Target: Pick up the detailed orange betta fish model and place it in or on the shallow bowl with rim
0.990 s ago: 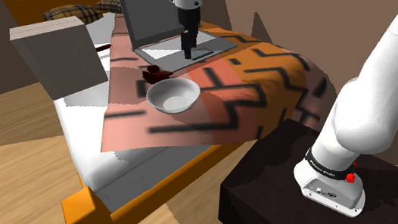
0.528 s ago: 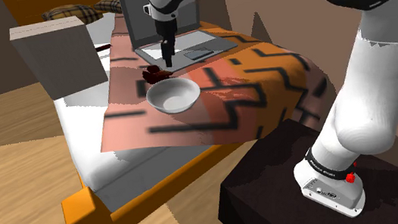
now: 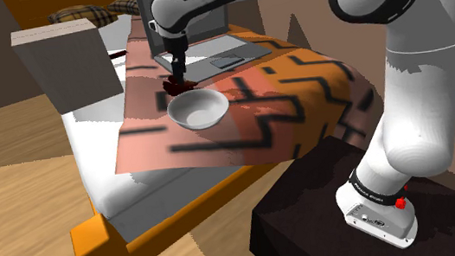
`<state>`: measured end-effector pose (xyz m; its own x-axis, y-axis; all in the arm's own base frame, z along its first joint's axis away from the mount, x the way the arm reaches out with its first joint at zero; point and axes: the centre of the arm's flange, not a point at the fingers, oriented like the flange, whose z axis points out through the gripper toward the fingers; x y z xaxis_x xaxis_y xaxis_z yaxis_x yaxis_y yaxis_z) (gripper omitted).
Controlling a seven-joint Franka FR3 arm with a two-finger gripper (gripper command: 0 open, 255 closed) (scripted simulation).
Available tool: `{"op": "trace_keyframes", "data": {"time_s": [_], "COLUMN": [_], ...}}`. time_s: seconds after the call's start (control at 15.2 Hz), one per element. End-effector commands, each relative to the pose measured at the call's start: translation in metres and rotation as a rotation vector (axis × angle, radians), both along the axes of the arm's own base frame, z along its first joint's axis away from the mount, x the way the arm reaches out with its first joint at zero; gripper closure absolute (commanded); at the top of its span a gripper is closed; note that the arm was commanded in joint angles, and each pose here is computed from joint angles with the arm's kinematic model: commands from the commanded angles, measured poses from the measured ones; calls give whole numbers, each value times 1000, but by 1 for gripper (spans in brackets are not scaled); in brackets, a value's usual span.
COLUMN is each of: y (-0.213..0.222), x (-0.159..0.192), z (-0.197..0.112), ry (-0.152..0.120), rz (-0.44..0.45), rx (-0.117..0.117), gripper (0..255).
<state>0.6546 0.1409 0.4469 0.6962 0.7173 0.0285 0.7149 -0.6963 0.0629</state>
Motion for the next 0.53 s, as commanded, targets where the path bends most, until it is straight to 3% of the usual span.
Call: {"op": "trace_keyframes", "data": {"time_s": [0.0,0.13,0.46], "y": [0,0,0], "x": [2,3,3], "z": [-10,-24,-24], "ry": [-1,-1,-1], "rz": [1,1,1], "rx": [0,0,0], "gripper": [0,0,0]}}
